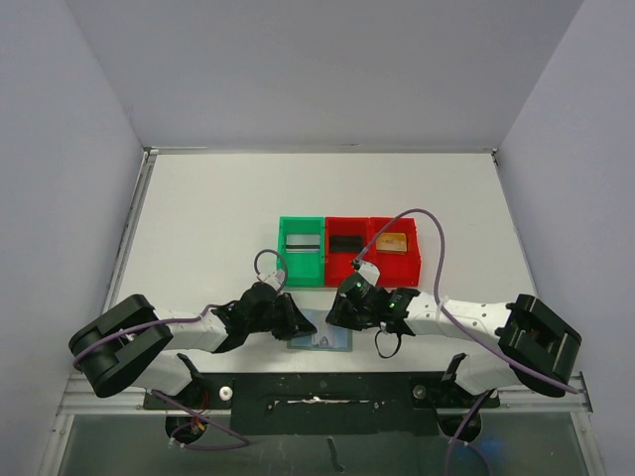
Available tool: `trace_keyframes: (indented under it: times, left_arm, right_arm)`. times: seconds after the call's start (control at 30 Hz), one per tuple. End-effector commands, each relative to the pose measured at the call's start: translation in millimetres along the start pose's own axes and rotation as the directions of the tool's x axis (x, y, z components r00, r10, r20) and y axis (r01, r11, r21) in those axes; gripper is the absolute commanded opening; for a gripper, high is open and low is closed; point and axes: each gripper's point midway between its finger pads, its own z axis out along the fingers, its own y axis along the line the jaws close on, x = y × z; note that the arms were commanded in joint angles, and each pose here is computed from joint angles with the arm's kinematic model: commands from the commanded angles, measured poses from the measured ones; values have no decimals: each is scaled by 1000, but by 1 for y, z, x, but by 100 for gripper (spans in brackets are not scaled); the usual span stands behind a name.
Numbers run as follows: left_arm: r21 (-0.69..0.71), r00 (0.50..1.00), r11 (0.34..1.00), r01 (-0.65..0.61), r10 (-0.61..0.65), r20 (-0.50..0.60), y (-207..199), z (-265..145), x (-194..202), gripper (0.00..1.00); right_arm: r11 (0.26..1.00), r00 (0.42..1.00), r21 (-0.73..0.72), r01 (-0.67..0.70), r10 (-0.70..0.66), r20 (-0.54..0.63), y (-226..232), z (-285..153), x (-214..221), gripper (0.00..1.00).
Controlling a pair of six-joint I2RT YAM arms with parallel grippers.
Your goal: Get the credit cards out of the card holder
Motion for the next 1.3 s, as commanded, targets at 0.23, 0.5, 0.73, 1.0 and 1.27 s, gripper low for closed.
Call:
trace_keyframes:
  times: [0.23, 0.5, 0.73, 1.0, 1.27]
  left_arm:
    - [26, 1000, 999, -28, 28, -2, -12, 2, -4, 19]
    - [43, 1000, 999, -11, 11, -16, -12, 4, -2, 23]
    - [63, 1000, 998, -1, 2, -19, -14, 4, 0, 9]
    - [62, 1000, 998, -9, 8, 18, -15, -2, -9, 0]
    - [10, 1000, 1000, -30, 30, 10, -4, -6, -9, 0]
  right_arm:
    - [999, 997, 13, -47, 48, -62, -18, 9, 15, 26]
    - [995, 993, 54, -79, 83, -81, -33, 12, 22, 24]
    - [993, 992, 85, -81, 89, -90, -40, 15, 25, 23]
    - [989, 998, 141, -40, 47, -48, -56, 8, 8, 24]
    - [998, 999, -59, 34, -34, 2, -8, -8, -17, 27]
